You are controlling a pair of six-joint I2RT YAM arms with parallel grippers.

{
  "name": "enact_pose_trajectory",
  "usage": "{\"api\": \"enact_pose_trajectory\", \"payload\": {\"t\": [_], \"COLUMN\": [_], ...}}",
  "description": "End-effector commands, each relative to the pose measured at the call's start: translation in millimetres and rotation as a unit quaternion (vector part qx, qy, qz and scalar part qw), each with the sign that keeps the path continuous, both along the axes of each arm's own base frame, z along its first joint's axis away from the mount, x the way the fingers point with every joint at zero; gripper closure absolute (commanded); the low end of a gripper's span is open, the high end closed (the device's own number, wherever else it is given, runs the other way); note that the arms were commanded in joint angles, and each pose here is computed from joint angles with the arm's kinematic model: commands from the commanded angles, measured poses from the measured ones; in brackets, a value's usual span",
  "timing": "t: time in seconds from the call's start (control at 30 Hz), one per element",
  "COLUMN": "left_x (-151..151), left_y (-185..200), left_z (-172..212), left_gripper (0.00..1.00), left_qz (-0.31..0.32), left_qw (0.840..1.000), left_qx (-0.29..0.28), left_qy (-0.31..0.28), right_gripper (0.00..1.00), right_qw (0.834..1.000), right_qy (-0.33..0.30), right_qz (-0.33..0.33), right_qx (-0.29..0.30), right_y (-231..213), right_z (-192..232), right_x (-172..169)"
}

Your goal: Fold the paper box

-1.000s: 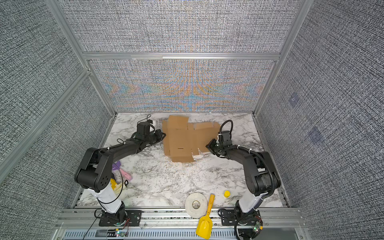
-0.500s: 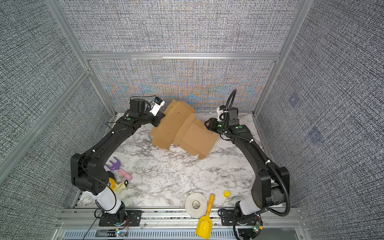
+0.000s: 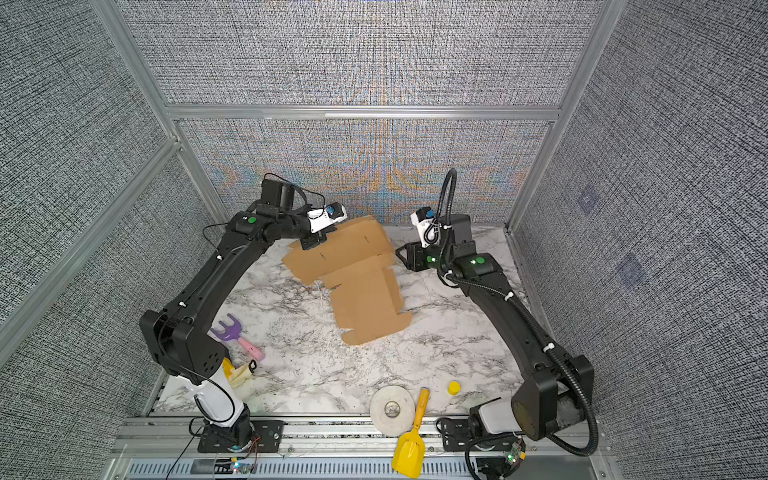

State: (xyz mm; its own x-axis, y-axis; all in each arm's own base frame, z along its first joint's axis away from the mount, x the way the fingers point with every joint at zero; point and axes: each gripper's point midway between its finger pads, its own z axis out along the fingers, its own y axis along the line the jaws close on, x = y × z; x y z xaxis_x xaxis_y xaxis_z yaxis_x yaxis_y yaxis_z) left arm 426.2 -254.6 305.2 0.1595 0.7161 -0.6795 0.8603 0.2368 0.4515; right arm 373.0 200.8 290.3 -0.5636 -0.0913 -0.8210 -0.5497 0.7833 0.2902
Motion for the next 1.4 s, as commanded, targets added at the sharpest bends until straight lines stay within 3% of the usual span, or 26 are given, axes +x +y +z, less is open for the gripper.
{"api": "enact_pose_trajectory", "payload": {"t": [0.0,0.1,0.47,0.77,0.97,1.07,1.2,1.37], "left_x": [-16.3,-27.6,-17.0,-25.1,-26.6,-25.7,-20.5,-14.7], "left_y": [-5.1,-14.8,-19.5,-31.6,-33.0,-30.0,-21.5,-14.6], "left_z": [-23.9,-39.1,-76.2,-97.6,-108.5,-114.1,-125.7,-133.0], "left_gripper": [1.00,1.00,1.00,1.00,1.00,0.92,0.80,0.78], "left_qz": [-0.031,-0.051,-0.025,-0.039,-0.042,-0.037,-0.024,-0.012], "left_qw": [0.999,0.997,0.997,0.996,0.995,0.994,0.993,0.991], "left_qx": [0.013,0.027,0.049,0.062,0.076,0.085,0.112,0.134], "left_qy": [0.040,0.054,0.052,0.058,0.053,0.052,0.039,0.025], "right_gripper": [0.39,0.26,0.27,0.49,0.84,0.97,1.00,1.00], "right_qw": [0.995,0.992,0.986,0.988,0.991,0.991,0.991,0.990], "right_qy": [-0.069,-0.102,-0.130,-0.102,-0.093,-0.090,-0.086,-0.093], "right_qz": [0.068,0.074,0.039,0.067,0.053,0.061,0.073,0.075], "right_qx": [-0.015,-0.021,-0.100,-0.099,-0.083,-0.078,-0.073,-0.068], "right_y": [20.3,30.0,21.7,30.5,21.0,21.1,22.1,20.7], "right_z": [3.3,-5.6,-53.9,-94.2,-102.1,-105.0,-109.3,-109.1], "right_x": [-16.5,-20.4,13.2,27.4,39.2,36.5,31.4,29.6]}}
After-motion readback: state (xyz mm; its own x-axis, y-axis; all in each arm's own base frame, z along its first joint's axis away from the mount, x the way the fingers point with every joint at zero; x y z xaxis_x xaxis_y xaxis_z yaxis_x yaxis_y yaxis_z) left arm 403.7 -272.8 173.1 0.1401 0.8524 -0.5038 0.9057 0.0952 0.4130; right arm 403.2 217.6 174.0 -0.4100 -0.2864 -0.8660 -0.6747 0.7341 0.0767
